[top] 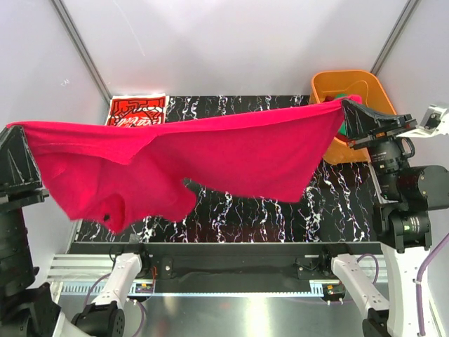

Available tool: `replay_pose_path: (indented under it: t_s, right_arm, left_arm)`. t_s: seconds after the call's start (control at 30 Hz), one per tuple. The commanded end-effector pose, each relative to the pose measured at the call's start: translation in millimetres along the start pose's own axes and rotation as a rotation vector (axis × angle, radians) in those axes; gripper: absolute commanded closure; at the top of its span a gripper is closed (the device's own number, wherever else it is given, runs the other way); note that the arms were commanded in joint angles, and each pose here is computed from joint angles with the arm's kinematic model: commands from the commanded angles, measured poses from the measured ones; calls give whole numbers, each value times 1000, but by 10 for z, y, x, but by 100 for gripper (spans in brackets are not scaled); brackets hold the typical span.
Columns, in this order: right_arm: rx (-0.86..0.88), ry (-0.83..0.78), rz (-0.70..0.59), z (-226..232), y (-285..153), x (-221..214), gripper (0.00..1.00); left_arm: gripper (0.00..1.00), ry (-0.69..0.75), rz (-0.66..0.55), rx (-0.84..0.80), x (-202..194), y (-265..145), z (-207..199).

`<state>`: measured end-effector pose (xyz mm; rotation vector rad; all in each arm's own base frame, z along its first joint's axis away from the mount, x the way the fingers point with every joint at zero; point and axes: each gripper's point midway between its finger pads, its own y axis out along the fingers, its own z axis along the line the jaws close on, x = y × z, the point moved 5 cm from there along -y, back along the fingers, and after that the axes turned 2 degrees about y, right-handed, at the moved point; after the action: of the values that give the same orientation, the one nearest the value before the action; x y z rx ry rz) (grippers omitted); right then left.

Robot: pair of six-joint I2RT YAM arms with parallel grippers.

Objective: Fold and stack the t-shirts
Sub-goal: Flatten the tshirt out

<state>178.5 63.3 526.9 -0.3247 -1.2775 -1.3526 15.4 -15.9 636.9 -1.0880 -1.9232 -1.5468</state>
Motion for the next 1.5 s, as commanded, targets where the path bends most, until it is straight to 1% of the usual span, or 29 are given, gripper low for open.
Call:
replay_pose_path:
  t_s: [0.0, 0.07, 0.1, 0.17, 0.2, 0.27, 0.3, 0.4, 0.43, 0.47, 0.5, 0.53, 0.57, 0.6, 0.63, 0.67, 0.73, 0.77, 0.8, 0.9, 0.93, 0.97, 1.03, 1.07, 1.27, 1.33, 1.37, 1.4, 1.47]
  right_arm:
    - [-54, 14, 2, -99, 101, -17, 100]
    - [-70, 10, -1, -161, 190, -46, 100]
    - [-91, 6, 8, -266, 320, -131, 100]
    - [-137, -3, 23, -447, 502, -269, 100]
    - [-168, -5, 70, -625, 677, -483, 100]
    - [-186, 0, 88, -835, 856, -750, 100]
    - [-218, -1, 150, -1057, 998, -1062, 100]
    - [-264, 4, 270, -1531, 1221, -1796, 100]
    - [-279, 10, 291, -1659, 1259, -1993, 100]
    - [-317, 6, 350, -1897, 1296, -2360, 100]
    - [-335, 4, 371, -2003, 1315, -2540, 100]
    - [-349, -1, 385, -2115, 1336, -2709, 100]
    - [-362, -5, 418, -2311, 1360, -3041, 100]
    - [-365, -3, 439, -2402, 1376, -3203, 100]
    - [-354, -4, 441, -2438, 1476, -3262, 100]
    - [-369, -14, 497, -2570, 1438, -3514, 100]
    - [-378, -49, 496, -2650, 1535, -3609, 100]
    - [-397, -63, 559, -2771, 1482, -3809, 100]
    - [-392, -73, 574, -2786, 1509, -3856, 100]
    - [-410, -107, 595, -2925, 1545, -4007, 100]
    - [-420, -119, 587, -2953, 1633, -3977, 100]
    - [-440, -125, 635, -3037, 1570, -4112, 100]
    - [-450, -132, 636, -3076, 1627, -4141, 100]
    - [-464, -128, 664, -3124, 1590, -4235, 100]
    - [-489, -117, 701, -3205, 1607, -4344, 100]
    - [-481, -110, 711, -3193, 1655, -4351, 100]
    - [-493, -104, 751, -3217, 1596, -4423, 100]
    - [-496, -104, 761, -3222, 1594, -4431, 100]
    - [-499, -99, 767, -3224, 1578, -4433, 99]
  left_arm:
    - [100, 24, 93, 85, -399, 365, 229]
    - [100, 12, 122, 61, -639, 557, 273]
    - [100, -8, 188, 88, -949, 688, 383]
    - [100, -23, 254, 84, -1287, 869, 469]
    - [100, -36, 356, 111, -1707, 1047, 608]
    - [100, -50, 465, 94, -2205, 1216, 721]
    - [100, -78, 555, 113, -2628, 1306, 849]
    - [100, -113, 771, 199, -3834, 1248, 1281]
    - [100, -117, 819, 227, -4291, 1105, 1456]
    - [100, -128, 859, 256, -4564, 1031, 1557]
    - [100, -163, 945, 283, -5128, 880, 1730]
    - [100, -175, 959, 279, -5323, 888, 1778]
    - [100, -186, 1021, 290, -5658, 730, 1855]
    - [100, -234, 1055, 278, -5868, 697, 1861]
    - [100, -261, 1160, 318, -6284, 504, 1988]
    - [100, -267, 1165, 303, -6385, 582, 1995]
    - [100, -282, 1213, 299, -6613, 522, 2010]
    - [100, -290, 1228, 308, -6719, 535, 2042]
    - [100, -305, 1242, 291, -6759, 529, 2020]
    - [100, -306, 1228, 268, -6786, 623, 1975]
    - [100, -310, 1232, 271, -6790, 626, 1973]
    - [100, -315, 1231, 272, -6798, 638, 1972]
    - [100, -332, 1229, 252, -6825, 660, 1932]
    - [100, -334, 1228, 249, -6830, 664, 1923]
    - [100, -329, 1236, 266, -6838, 669, 1912]
    - [100, -345, 1257, 261, -6831, 660, 1887]
    - [100, -348, 1254, 260, -6795, 724, 1869]
    - [100, -350, 1291, 300, -6788, 661, 1883]
    - [100, -360, 1296, 316, -6704, 688, 1852]
